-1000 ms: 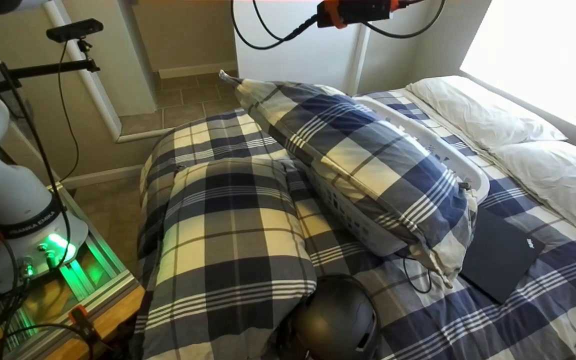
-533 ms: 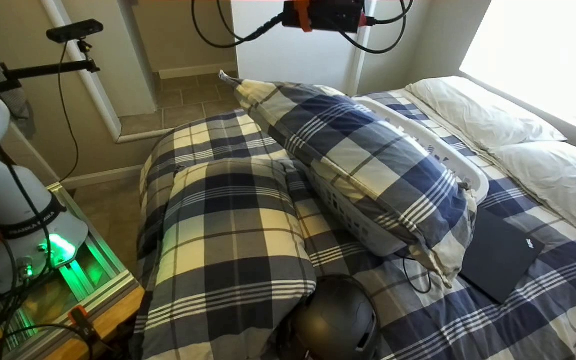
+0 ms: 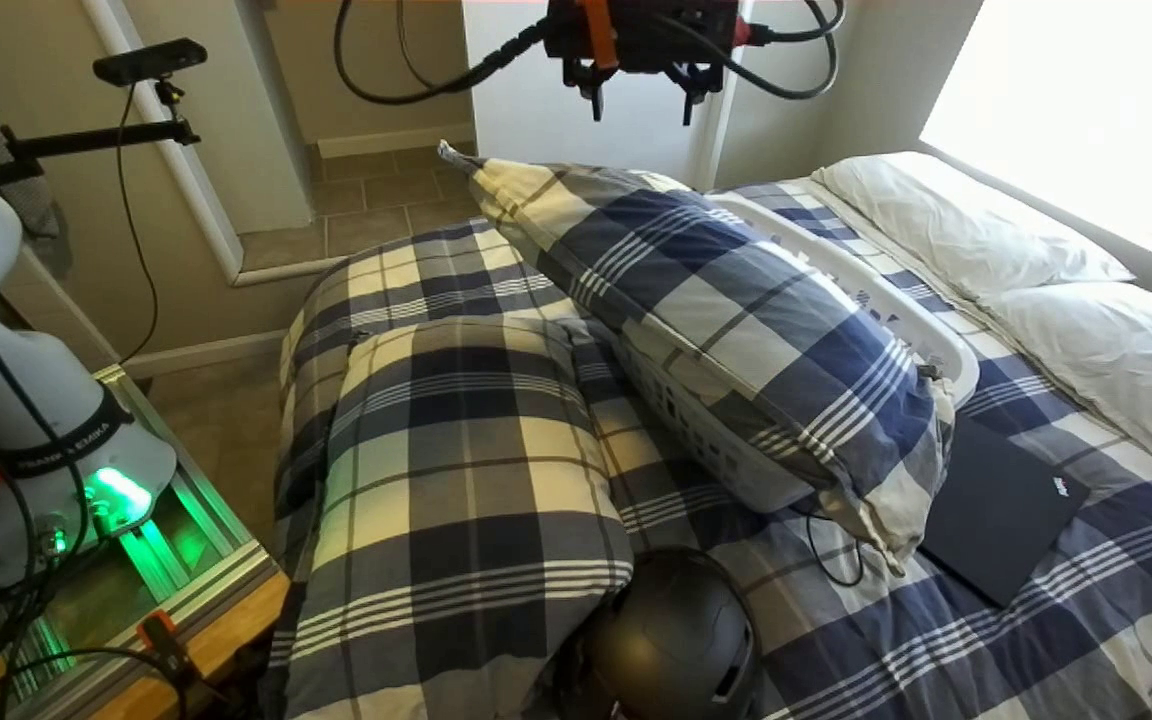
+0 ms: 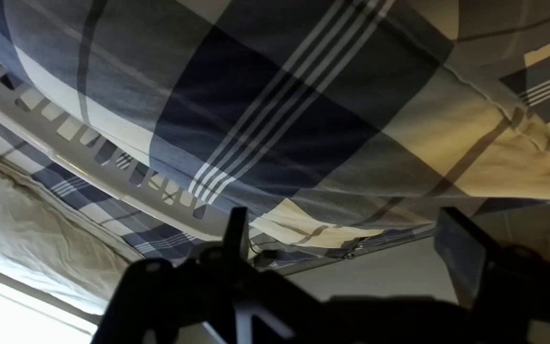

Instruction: Put the pillow on the left in the basket.

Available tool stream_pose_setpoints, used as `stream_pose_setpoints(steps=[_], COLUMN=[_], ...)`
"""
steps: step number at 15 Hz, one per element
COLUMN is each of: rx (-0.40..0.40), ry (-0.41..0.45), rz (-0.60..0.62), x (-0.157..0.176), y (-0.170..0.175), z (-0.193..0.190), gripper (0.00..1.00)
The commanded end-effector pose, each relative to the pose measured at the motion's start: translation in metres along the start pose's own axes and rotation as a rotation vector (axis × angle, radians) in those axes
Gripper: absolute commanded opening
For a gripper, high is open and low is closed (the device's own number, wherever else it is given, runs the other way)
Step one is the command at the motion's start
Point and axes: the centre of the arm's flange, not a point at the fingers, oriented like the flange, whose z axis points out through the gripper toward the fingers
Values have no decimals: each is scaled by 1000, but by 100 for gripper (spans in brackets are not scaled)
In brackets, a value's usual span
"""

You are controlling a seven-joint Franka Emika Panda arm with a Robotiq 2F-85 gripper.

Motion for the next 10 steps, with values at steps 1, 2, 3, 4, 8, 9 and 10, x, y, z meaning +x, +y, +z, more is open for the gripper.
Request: stream_pose_setpoints(steps=[1, 2, 3, 4, 8, 9, 10], rx=[27, 36, 46, 61, 71, 77, 79], ry=[75, 94, 129, 167, 203, 213, 216], rz=[-181, -227, -263, -294, -306, -317, -322], x=[-36, -34, -30, -27, -19, -15, -13], y=[12, 14, 13, 10, 0, -3, -3], z=[-26, -35, -39, -41, -36, -36, -35], gripper=[100, 100, 100, 100, 100, 100, 100])
